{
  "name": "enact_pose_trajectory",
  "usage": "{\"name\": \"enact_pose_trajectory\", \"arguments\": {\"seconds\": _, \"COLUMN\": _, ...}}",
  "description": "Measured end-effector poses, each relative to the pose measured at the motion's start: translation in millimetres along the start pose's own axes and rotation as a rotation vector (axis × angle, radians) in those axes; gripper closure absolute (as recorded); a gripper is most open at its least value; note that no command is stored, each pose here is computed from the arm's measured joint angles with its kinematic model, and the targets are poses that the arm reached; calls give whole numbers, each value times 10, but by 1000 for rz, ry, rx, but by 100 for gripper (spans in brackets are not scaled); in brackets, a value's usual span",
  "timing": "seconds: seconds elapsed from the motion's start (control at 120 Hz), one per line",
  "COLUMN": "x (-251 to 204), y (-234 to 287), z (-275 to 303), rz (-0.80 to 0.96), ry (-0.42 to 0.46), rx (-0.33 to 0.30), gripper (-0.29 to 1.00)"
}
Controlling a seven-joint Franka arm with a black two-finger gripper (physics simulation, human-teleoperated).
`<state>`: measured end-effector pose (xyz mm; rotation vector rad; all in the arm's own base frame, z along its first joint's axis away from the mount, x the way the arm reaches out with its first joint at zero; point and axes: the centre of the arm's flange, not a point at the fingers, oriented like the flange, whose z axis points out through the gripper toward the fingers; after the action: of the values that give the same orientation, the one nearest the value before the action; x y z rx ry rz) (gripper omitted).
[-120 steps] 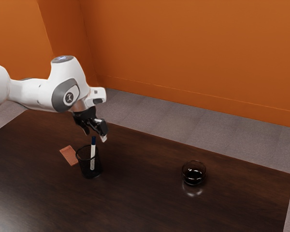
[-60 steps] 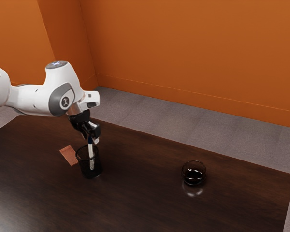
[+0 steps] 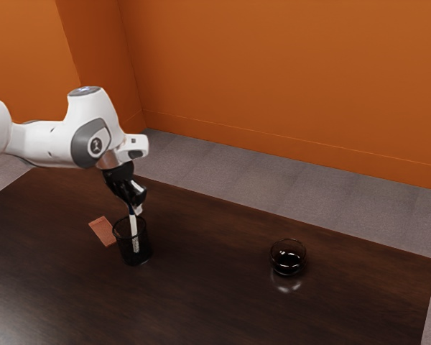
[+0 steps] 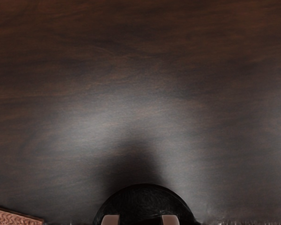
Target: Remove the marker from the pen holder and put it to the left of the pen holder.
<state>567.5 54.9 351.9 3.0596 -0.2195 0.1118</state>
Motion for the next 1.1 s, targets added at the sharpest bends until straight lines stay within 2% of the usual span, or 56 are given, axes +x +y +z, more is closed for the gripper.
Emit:
{"name": "enact_pose_trajectory", "arguments": {"seconds": 0.267, "x": -30, "y": 62, "z": -204, "rz": -13, "ry": 11, "rx": -6, "gripper": 75}}
{"name": "enact_pose_trajectory", "arguments": {"seconds": 0.475, "x": -187, "y": 299, "z": -1074, "rz": 2, "ry": 94, "rx": 21, "gripper": 78}}
{"name": "enact_pose_trajectory", "arguments": {"seconds": 0.567, "x": -343, "y": 118, "z": -1371, "rz": -46, "ry": 108, "rx": 33, "gripper": 78}}
{"name": "enact_pose_trajectory", "arguments": {"seconds": 0.667, "x": -579, "y": -657, "z": -1326, "rz": -201, "ry": 70, "rx": 32, "gripper": 78}}
{"name": "enact_pose_trajectory", "arguments": {"seconds": 0.842, "x": -822, "y": -1925, "z": -890, "rz": -417, "ry": -27, "rx": 31, "gripper": 78}}
{"name": "enact_pose_trajectory", "arguments": {"seconds": 1.1, "x": -748, "y": -2295, "z": -157, "rz": -424, "ry": -231, "rx": 19, "gripper": 77}}
